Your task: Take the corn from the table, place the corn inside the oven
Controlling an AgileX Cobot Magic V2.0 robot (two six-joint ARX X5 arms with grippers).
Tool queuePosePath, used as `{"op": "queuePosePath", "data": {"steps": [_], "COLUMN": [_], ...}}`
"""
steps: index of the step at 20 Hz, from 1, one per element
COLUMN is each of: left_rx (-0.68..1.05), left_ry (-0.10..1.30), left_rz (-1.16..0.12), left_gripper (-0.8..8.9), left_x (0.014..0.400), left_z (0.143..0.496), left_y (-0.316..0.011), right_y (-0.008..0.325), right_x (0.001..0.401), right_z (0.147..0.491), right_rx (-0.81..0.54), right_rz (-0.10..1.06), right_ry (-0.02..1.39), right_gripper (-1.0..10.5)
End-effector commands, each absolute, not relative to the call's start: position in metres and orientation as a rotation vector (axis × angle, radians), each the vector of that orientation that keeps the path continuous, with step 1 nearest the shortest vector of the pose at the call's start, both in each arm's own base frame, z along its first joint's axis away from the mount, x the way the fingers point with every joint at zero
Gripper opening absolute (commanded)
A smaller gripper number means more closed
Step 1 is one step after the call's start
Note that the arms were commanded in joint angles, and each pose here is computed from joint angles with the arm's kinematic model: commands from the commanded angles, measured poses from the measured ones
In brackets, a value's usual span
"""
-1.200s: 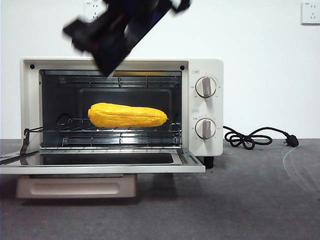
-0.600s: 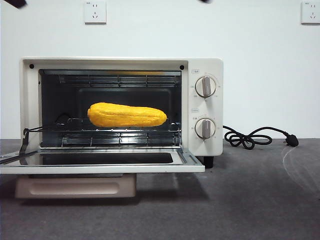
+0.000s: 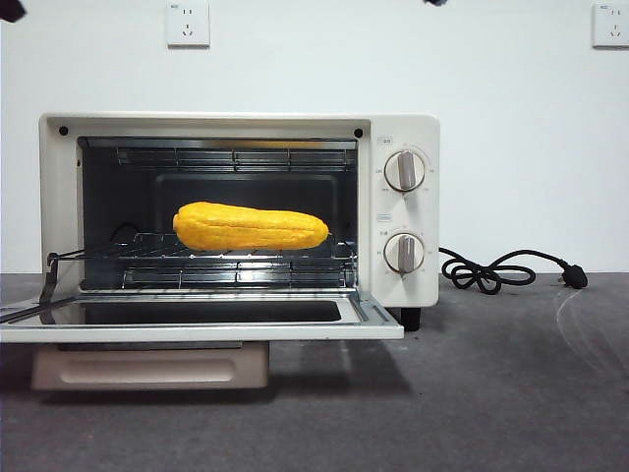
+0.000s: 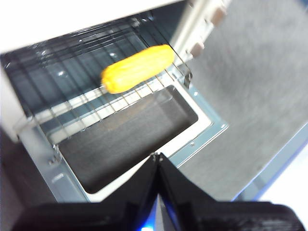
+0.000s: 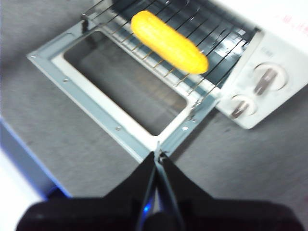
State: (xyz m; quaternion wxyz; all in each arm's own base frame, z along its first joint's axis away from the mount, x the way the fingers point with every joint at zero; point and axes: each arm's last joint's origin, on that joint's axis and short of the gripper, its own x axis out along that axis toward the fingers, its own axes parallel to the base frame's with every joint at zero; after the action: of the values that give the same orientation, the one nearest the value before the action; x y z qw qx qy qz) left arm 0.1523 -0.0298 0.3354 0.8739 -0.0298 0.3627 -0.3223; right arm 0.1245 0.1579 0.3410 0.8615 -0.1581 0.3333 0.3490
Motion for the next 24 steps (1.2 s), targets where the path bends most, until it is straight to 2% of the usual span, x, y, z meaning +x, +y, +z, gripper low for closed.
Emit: {"op": "queuePosePath", "data": {"steps": [1, 5, 10, 15, 20, 24], "left_rx": [-0.125, -0.191, -0.293, -0.412, -0.497, -0.529], "left_ry": [0.779, 0.843, 0.952, 1.01, 1.151, 1.199], "left_rz": [-0.657, -0.57, -0.468, -0.371, -0.344, -0.336], "left_gripper": [-0.08, -0.08, -0.08, -0.08, -0.08, -0.08], "left_x": [0.154, 0.158, 0.172, 0.2, 0.221, 0.23], "left_z": [0.324, 0.287, 0.239, 0.214, 0.177, 0.159], "left_y": [-0.017, -0.003, 0.017, 0.039, 0.047, 0.049], "right_y": [0.148, 0.126, 0.107, 0.105, 0.106, 0.106], "right_x": [0.138, 0.158, 0.173, 0.179, 0.181, 0.181], "right_z": [0.343, 0.343, 0.341, 0.338, 0.336, 0.336], "right_rx": [-0.229, -0.141, -0.128, -0.147, -0.155, -0.155], "right_rz": [0.809, 0.85, 0.823, 0.821, 0.823, 0.824], "right_ry": [0.74, 0.762, 0.758, 0.766, 0.775, 0.774], "right_gripper": [-0.1, -0.1, -0.1, -0.1, -0.1, -0.1]}}
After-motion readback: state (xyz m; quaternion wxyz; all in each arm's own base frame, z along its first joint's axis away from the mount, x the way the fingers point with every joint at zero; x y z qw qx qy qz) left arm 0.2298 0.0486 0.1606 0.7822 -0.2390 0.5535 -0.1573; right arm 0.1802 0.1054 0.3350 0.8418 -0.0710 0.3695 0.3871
